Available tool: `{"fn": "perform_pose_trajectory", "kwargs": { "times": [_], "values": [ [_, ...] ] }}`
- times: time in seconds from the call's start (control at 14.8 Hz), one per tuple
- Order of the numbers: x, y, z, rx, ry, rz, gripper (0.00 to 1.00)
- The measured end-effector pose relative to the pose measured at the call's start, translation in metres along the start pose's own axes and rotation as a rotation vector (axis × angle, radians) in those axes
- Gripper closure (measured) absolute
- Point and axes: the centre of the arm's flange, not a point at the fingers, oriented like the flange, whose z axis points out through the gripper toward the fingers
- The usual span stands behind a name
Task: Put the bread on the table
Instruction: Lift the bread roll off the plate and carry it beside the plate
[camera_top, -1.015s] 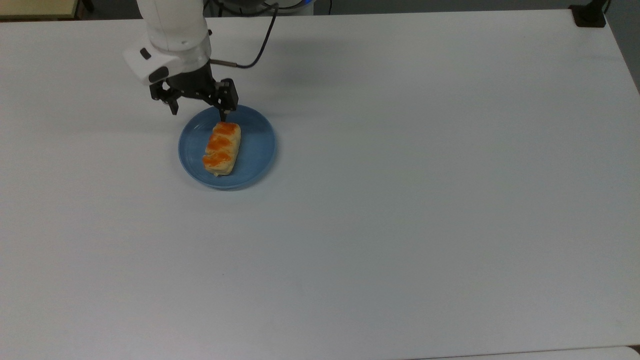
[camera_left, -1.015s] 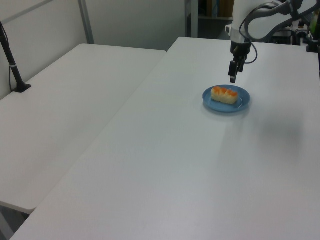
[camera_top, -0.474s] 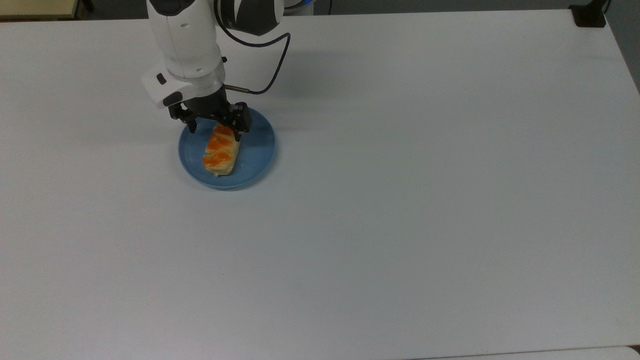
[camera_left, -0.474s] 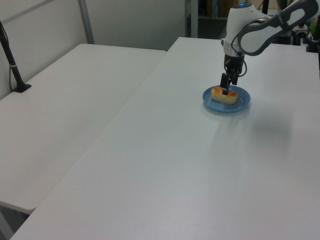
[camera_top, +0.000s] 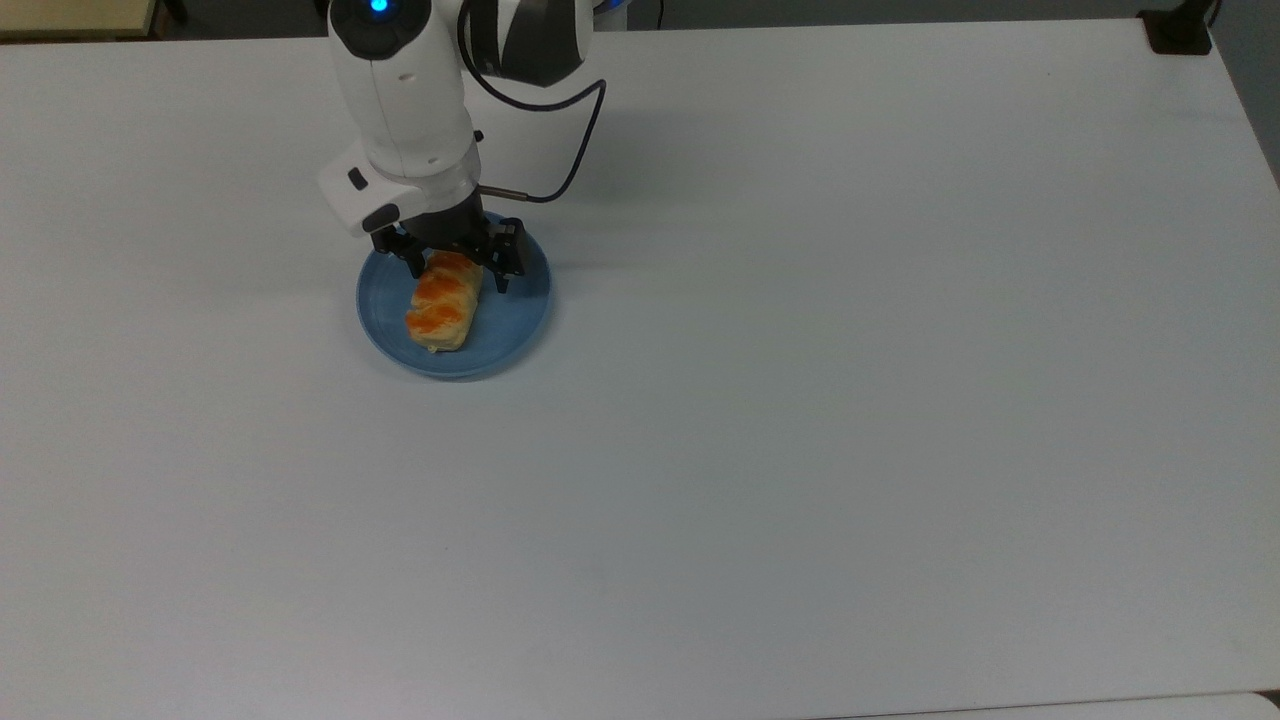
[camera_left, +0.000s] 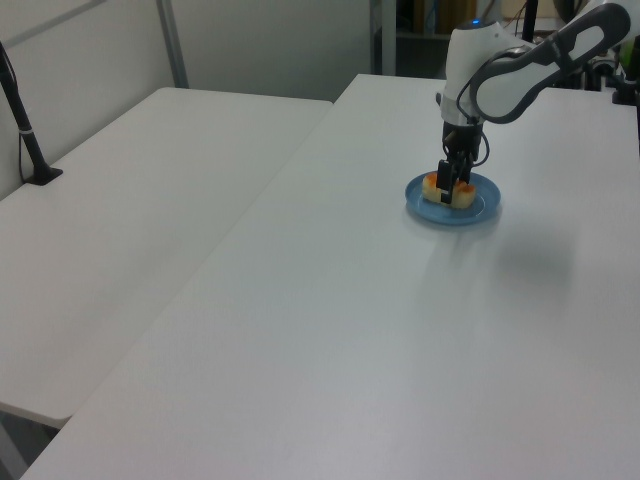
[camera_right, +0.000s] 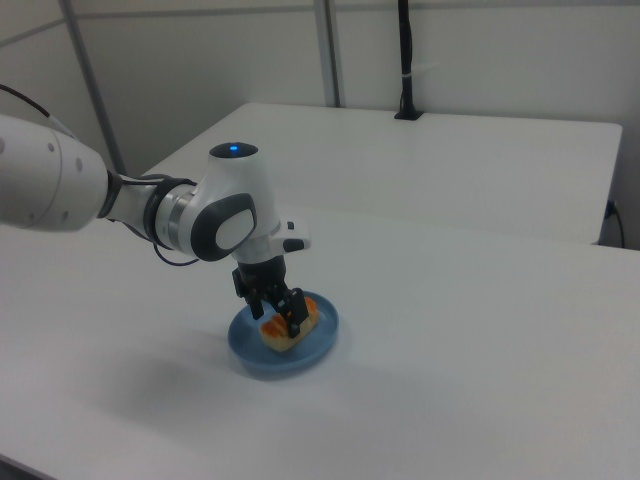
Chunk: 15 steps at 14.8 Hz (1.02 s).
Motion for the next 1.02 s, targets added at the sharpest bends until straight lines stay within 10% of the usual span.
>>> {"fn": "perform_pose_trajectory", "kwargs": {
  "times": [0.54, 1.02],
  "values": [
    [0.01, -0.006, -0.009, 0.001, 0.011, -0.009, 0.77],
    [0.015, -0.083, -0.089, 0.029, -0.025, -0.122, 0.82]
  ]
}}
